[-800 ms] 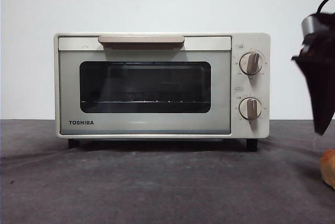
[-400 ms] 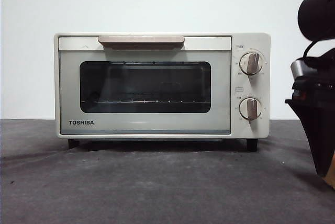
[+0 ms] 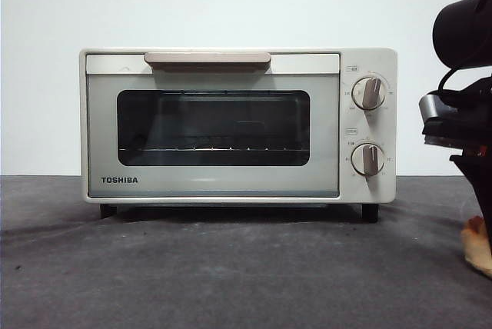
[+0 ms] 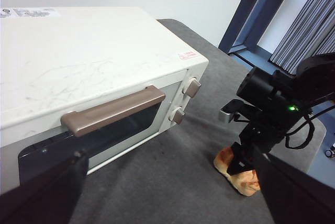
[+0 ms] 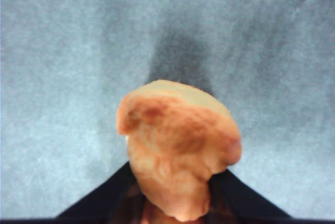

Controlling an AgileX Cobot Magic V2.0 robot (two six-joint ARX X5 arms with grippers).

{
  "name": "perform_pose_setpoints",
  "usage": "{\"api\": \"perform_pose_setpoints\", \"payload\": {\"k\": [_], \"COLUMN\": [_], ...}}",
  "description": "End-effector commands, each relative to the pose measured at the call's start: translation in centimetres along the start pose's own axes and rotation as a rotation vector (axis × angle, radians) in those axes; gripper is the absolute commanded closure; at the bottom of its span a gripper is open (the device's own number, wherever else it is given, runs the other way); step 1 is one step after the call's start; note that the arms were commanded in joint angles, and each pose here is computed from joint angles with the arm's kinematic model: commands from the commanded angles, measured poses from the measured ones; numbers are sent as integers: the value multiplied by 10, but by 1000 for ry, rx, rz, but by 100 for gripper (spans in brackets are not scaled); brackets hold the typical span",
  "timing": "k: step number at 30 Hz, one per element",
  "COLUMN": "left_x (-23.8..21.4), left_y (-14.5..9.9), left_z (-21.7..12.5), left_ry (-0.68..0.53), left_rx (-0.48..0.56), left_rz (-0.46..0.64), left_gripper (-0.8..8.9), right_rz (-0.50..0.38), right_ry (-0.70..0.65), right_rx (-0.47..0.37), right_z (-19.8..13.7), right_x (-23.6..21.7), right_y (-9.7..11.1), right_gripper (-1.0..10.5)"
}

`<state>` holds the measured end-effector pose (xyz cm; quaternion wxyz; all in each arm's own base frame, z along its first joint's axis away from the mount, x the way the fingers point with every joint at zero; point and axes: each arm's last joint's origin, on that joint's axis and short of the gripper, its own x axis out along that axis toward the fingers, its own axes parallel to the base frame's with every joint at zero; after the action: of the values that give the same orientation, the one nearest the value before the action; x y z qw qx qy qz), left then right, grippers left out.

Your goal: The left arm flap open the oven, the right arm pick bread and place it into oven, the left arm flap close the oven

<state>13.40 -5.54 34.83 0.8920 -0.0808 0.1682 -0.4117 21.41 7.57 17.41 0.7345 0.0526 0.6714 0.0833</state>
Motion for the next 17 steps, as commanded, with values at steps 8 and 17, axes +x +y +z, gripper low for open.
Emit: {"api": "perform_pose_setpoints", "payload": {"k": [8,17], "left_x": [3,35], "left_y": [1,14], "left_z": [10,33], "left_ry": [4,140], "left_rx": [-26,-88], "left_rz": [28,50], "left_gripper": [604,798], "right_rz": [103,321], "right_ry": [-139,-416], "right_rx": [-108,-270], "right_z": [-23,-67], "right_x": [-58,-115], "right_y": [5,6], "right_gripper": [836,836]}}
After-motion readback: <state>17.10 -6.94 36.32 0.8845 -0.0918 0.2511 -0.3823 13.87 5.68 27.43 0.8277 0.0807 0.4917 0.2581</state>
